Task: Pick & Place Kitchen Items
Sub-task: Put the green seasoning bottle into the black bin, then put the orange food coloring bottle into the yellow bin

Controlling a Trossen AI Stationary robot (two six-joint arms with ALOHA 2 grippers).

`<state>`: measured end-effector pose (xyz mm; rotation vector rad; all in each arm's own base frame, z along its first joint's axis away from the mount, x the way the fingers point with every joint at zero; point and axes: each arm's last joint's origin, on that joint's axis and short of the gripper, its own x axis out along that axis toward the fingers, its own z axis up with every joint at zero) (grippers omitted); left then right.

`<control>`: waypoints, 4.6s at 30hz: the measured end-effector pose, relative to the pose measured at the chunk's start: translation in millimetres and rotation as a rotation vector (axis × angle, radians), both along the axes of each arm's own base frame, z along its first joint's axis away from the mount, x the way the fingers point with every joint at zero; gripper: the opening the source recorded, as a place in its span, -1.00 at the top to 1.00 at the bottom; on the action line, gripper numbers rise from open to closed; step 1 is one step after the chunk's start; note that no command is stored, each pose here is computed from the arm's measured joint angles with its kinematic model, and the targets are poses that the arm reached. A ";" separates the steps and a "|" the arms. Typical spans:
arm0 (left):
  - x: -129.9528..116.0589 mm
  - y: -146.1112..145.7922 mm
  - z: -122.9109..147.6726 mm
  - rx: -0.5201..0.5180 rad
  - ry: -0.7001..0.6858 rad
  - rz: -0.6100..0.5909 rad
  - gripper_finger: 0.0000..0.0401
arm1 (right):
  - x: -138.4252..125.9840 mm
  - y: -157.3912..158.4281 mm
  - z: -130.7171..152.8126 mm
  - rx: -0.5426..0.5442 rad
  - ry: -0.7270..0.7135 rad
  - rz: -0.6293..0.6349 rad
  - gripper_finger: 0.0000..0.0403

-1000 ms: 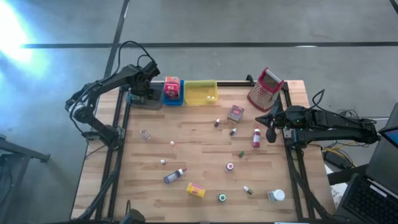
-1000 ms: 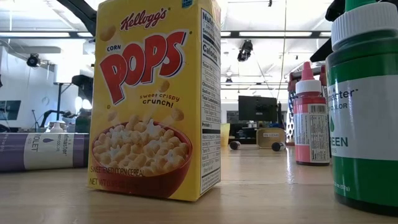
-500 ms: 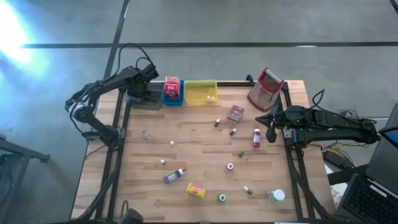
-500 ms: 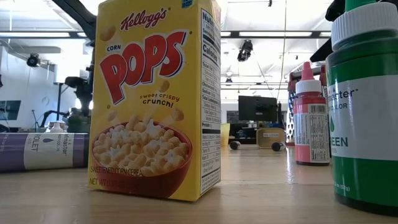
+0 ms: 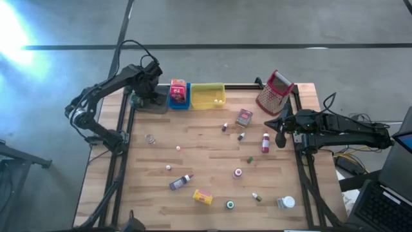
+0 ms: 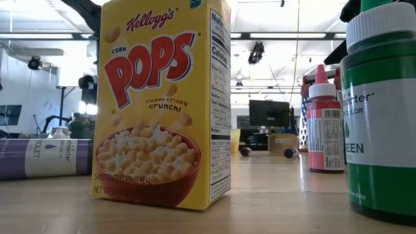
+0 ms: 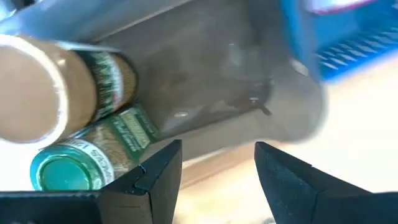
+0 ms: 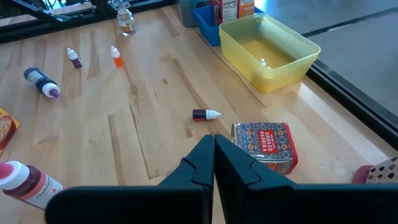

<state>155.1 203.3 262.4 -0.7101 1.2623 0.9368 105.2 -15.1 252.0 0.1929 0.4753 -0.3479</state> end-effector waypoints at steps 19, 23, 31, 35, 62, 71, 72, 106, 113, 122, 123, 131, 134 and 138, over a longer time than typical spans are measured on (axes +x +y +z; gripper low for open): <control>37.5 -79.2 -2.3 -0.083 -0.066 -0.897 0.70 | 0.0 0.0 0.0 0.000 0.000 0.000 0.96; 41.1 -75.0 -4.5 -0.033 -0.085 -0.932 0.74 | 0.0 0.0 0.0 0.000 0.000 0.000 0.96; 42.1 -73.2 -15.0 -0.006 -0.095 -0.933 0.74 | 0.0 0.0 0.0 0.000 0.000 0.000 0.96; 40.7 -69.8 -26.5 0.004 -0.093 -0.916 0.74 | 0.0 0.0 0.0 0.000 0.000 0.000 0.96; 41.7 -19.0 -59.6 0.086 0.049 -0.757 0.74 | 0.0 0.0 0.0 0.000 0.000 0.000 0.96; 36.5 -23.7 -57.3 0.015 0.066 -0.742 0.74 | 0.0 0.0 0.0 0.000 0.000 0.000 0.96; 36.2 -24.0 -55.6 0.009 0.067 -0.734 0.74 | 0.0 0.0 0.0 0.000 0.000 0.000 0.96; 13.6 -152.5 70.2 0.353 -0.417 -0.837 0.74 | 0.0 0.0 0.0 0.000 0.000 0.000 0.96; 17.5 -153.7 72.8 0.344 -0.520 -0.827 0.74 | 0.0 0.0 0.0 0.000 0.000 0.000 0.96; 23.3 -162.6 57.7 0.252 -0.612 -0.948 0.74 | 0.0 0.0 0.0 0.000 0.000 0.000 0.96; 22.8 -164.4 56.1 0.251 -0.616 -0.956 0.74 | 0.0 0.0 0.0 0.000 0.000 0.000 0.96; 17.4 -185.4 40.6 0.260 -0.691 -1.024 0.74 | 0.0 0.0 0.0 0.000 0.000 0.001 0.96; 16.0 -193.6 33.8 0.289 -0.723 -1.057 0.74 | 0.0 0.0 0.0 0.000 0.000 0.000 0.96; 19.0 -199.7 22.2 0.336 -0.803 -1.084 0.74 | -0.1 0.0 0.0 0.000 0.000 0.000 0.96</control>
